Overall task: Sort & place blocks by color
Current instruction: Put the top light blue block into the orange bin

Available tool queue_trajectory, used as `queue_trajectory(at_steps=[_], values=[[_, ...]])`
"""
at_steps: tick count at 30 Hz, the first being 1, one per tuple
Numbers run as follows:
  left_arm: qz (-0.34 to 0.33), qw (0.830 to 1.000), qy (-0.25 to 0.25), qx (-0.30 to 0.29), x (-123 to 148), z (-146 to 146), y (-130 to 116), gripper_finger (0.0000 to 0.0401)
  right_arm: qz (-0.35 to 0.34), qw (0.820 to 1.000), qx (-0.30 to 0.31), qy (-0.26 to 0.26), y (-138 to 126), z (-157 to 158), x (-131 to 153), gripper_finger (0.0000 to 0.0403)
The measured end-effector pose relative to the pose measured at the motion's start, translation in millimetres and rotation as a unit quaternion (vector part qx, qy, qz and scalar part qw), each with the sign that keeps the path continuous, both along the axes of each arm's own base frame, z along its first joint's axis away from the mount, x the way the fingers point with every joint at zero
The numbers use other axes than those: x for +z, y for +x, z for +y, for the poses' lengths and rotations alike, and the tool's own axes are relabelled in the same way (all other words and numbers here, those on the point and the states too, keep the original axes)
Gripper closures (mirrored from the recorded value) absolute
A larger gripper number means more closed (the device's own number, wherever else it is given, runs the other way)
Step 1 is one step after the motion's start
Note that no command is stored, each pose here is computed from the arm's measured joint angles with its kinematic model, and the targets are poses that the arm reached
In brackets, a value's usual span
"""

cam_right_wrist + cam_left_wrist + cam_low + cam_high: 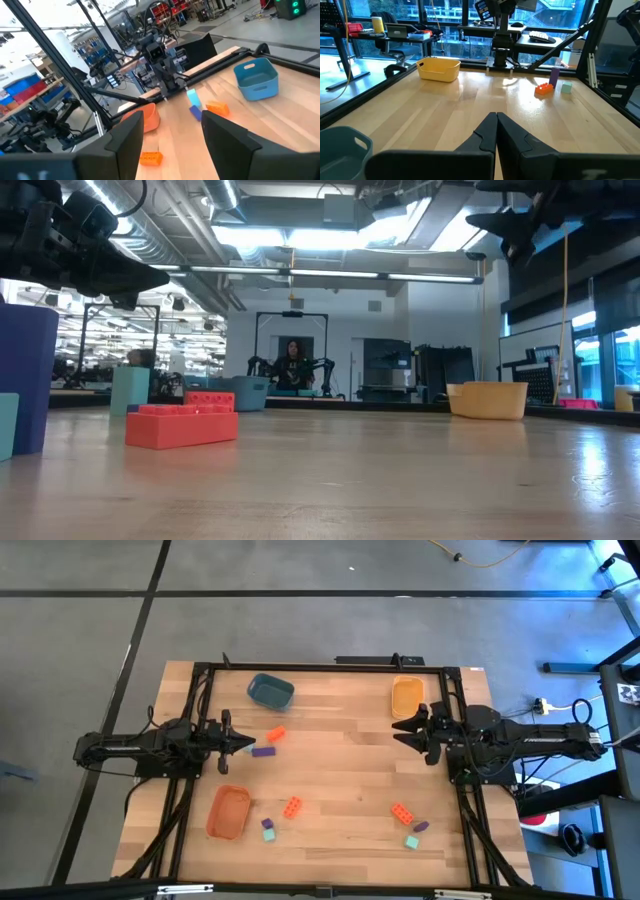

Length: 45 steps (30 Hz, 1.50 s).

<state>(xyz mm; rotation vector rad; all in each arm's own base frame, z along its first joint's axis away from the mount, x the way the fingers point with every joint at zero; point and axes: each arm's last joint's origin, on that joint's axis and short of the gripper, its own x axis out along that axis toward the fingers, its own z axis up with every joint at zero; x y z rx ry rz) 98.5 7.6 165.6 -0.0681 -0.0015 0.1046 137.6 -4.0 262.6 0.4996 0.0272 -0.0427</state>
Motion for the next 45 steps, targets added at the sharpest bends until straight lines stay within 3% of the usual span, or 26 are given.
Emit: queue_trajectory(at_steps=[5,11,31,35,37,40,45], values=[[0.000,1.000,0.000,0.000,-0.1,0.0,0.0,0.0401,-0.016,1.000,-0.005,0.026,6.5,-0.4,2.0,0.0200],[0.000,1.000,0.000,0.000,-0.1,0.0,0.0,0.0401,-0.032,0.996,-0.051,0.059,17.4,-3.4,2.0,0.0200],[-0.010,1.000,0.017,0.007,2.2,0.4,0.0,0.0401,-0.060,0.994,-0.065,0.059,30.3,-4.7,3.2,0.0200],[-0.078,0.997,0.003,0.000,14.9,0.0,-1.1,0.0401,-0.067,0.994,-0.065,0.060,30.2,-4.7,4.6,0.0200],[-0.147,0.989,-0.008,-0.006,27.7,-0.5,-4.0,0.0401,-0.073,0.993,-0.064,0.062,30.0,-4.7,5.7,0.0200],[-0.241,0.969,-0.040,-0.016,44.4,-0.9,-10.7,0.0401,-0.074,0.994,-0.061,0.061,29.8,-4.5,6.0,0.0200],[-0.383,0.917,-0.099,0.054,67.1,3.8,-26.5,0.0401,-0.081,0.993,-0.060,0.061,29.6,-4.4,7.4,0.0200]])
